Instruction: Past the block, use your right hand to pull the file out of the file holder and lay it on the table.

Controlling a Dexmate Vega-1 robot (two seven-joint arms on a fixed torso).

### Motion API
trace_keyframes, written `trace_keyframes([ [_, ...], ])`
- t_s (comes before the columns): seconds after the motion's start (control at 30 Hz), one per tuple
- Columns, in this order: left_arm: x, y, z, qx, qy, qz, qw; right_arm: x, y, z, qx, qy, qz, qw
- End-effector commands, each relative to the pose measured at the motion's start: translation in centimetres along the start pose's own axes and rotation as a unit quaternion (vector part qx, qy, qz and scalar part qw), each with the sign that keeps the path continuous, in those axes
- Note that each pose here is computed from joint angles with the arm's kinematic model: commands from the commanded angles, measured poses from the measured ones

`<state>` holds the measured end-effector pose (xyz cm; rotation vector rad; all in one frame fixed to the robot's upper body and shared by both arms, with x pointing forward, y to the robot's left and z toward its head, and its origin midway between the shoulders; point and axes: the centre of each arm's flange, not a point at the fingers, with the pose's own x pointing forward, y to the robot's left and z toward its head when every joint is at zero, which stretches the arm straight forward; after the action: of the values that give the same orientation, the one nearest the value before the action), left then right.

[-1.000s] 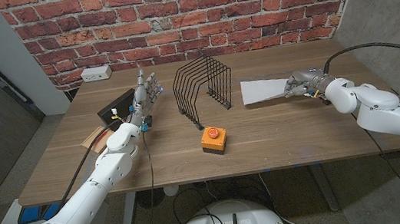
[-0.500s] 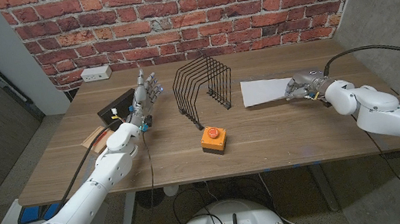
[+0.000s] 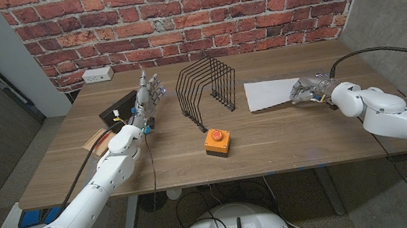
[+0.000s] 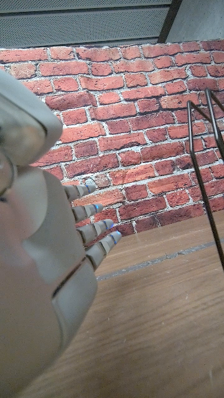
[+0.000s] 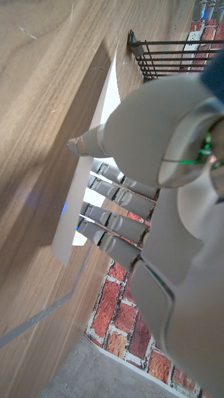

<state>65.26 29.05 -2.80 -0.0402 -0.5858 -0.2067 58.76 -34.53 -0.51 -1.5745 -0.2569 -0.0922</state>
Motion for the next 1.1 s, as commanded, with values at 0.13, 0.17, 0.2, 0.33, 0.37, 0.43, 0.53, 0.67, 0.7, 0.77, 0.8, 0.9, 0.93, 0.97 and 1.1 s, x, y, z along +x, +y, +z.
trace_keyframes([
  [0.13,0.0,-0.1,-0.1,0.0,0.0,0.0,1.0,-0.7,-0.3,-0.1,0.003,0.002,0.012,0.9999],
  [0.17,0.0,-0.1,-0.1,0.0,0.0,0.0,1.0,-0.7,-0.4,-0.1,0.003,0.002,0.012,0.9999],
  [0.2,0.0,-0.1,-0.1,0.0,0.0,0.0,1.0,-0.8,-0.5,-0.1,0.004,0.001,0.015,0.9999],
  [0.33,0.0,-0.1,-0.1,0.0,0.0,0.0,1.0,-1.1,-0.7,-0.1,0.003,0.0,0.022,0.9998],
  [0.37,0.0,-0.1,-0.1,0.0,0.0,0.0,1.0,-1.1,-0.8,-0.1,0.003,0.0,0.023,0.9997],
  [0.43,0.0,-0.1,-0.1,0.0,0.0,0.0,1.0,-1.2,-0.8,-0.1,0.003,0.0,0.023,0.9997],
  [0.53,0.0,-0.1,-0.1,0.0,0.0,0.0,1.0,-1.2,-0.9,-0.2,0.005,-0.002,0.031,0.9995],
  [0.67,0.0,0.0,-0.1,0.0,0.0,0.0,1.0,-1.2,-1.0,-0.2,0.006,-0.003,0.035,0.9994],
  [0.7,0.0,-0.1,-0.1,0.0,0.0,0.0,1.0,-1.3,-1.0,-0.1,0.006,-0.003,0.033,0.9994],
  [0.77,0.0,-0.1,-0.1,0.0,0.0,0.0,1.0,-1.3,-1.0,-0.2,0.011,-0.004,0.033,0.9994],
  [0.8,0.0,-0.1,-0.1,0.0,0.0,0.0,1.0,-1.3,-1.0,-0.2,0.013,-0.004,0.035,0.9993],
  [0.9,0.0,-0.1,-0.1,0.0,0.0,0.0,1.0,-1.4,-1.1,-0.2,0.018,-0.005,0.038,0.9991],
  [0.93,0.0,-0.1,-0.1,0.0,0.0,0.0,1.0,-1.4,-1.1,-0.2,0.019,-0.005,0.038,0.9991],
  [0.97,0.0,-0.1,-0.1,0.0,0.0,0.0,1.0,-1.4,-1.2,-0.3,0.021,-0.006,0.04,0.999],
  [1.1,0.0,-0.1,-0.1,0.0,0.0,0.0,1.0,-1.5,-1.5,-0.4,0.031,-0.004,0.041,0.9987],
])
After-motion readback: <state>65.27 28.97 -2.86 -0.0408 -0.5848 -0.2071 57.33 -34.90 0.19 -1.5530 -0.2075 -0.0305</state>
